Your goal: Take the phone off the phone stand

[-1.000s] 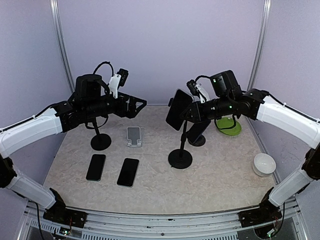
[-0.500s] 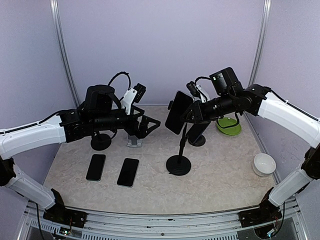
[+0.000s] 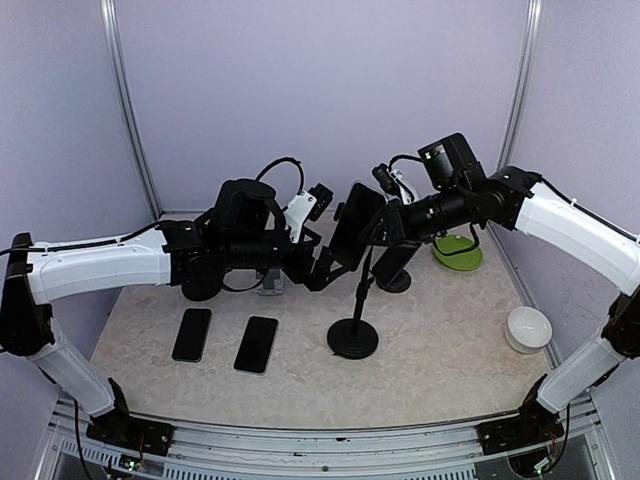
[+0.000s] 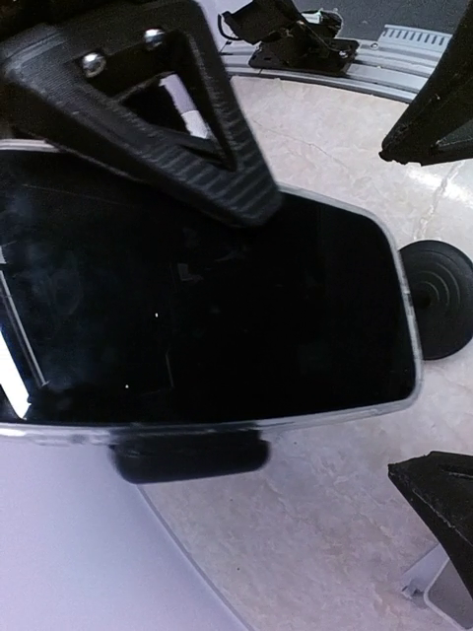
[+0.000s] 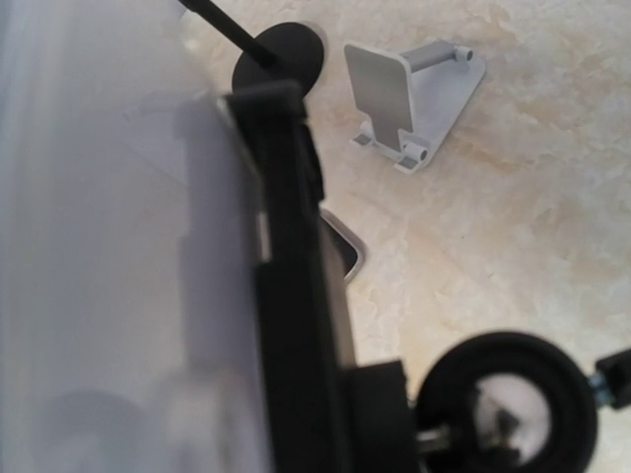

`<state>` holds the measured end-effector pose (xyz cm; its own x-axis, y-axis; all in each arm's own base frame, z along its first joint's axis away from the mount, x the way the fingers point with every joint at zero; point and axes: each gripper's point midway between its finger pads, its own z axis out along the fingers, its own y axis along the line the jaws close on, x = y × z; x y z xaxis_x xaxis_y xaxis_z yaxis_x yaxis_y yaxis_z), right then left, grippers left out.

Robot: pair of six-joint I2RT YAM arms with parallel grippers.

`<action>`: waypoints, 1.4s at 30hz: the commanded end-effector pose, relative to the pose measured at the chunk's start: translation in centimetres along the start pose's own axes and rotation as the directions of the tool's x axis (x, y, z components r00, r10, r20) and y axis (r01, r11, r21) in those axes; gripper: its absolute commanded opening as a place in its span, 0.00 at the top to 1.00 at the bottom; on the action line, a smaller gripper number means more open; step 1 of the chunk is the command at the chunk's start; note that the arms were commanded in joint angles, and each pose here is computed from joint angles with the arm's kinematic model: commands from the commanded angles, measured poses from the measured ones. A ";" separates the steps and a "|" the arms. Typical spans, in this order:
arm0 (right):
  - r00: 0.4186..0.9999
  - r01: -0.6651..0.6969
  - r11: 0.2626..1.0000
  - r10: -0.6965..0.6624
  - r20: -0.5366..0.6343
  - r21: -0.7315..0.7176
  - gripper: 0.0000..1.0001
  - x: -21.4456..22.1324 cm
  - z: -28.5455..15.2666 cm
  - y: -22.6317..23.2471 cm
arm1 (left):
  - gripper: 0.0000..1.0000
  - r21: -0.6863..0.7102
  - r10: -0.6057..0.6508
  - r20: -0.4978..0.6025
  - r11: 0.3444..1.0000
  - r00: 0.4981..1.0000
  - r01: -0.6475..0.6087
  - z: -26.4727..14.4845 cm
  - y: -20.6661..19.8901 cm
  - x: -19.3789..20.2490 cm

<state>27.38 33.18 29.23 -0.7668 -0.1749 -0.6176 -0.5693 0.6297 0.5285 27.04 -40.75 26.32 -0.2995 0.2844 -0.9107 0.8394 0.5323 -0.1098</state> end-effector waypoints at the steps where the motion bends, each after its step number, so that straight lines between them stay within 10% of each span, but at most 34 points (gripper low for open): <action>1: 0.996 -0.059 0.995 0.054 -0.067 -0.084 1.00 1.3 0.4 2.1 | 0.01 -0.011 0.021 0.020 1.000 1.000 -0.021 1.2 -0.6 -2.0; 18: 0.997 -0.052 0.994 0.047 -0.055 -0.098 1.00 1.3 0.2 2.5 | 0.03 -0.056 -0.007 0.022 0.998 1.000 0.008 4.5 -0.6 -2.7; 24: 0.998 -0.053 0.993 0.049 -0.045 -0.105 1.00 1.2 0.1 2.6 | 0.18 -0.047 -0.019 0.026 0.999 0.999 0.020 4.9 -0.7 -2.9; 38: 0.997 0.018 0.991 -0.008 0.071 -0.132 0.37 1.4 -2.3 3.0 | 0.44 -0.019 -0.078 0.010 0.997 0.997 0.079 4.2 -1.0 0.0; 42: 0.992 0.050 0.989 -0.033 0.126 -0.136 0.32 2.1 -3.6 2.8 | 0.47 0.008 -0.109 0.011 0.994 0.994 0.109 4.1 -1.4 0.4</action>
<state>24.41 32.30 29.92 -0.7558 -0.1229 -0.6432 -0.5877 0.5604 0.5835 28.55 -45.01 25.37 -0.3231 0.2287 -0.9183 0.8131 0.5637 -0.1457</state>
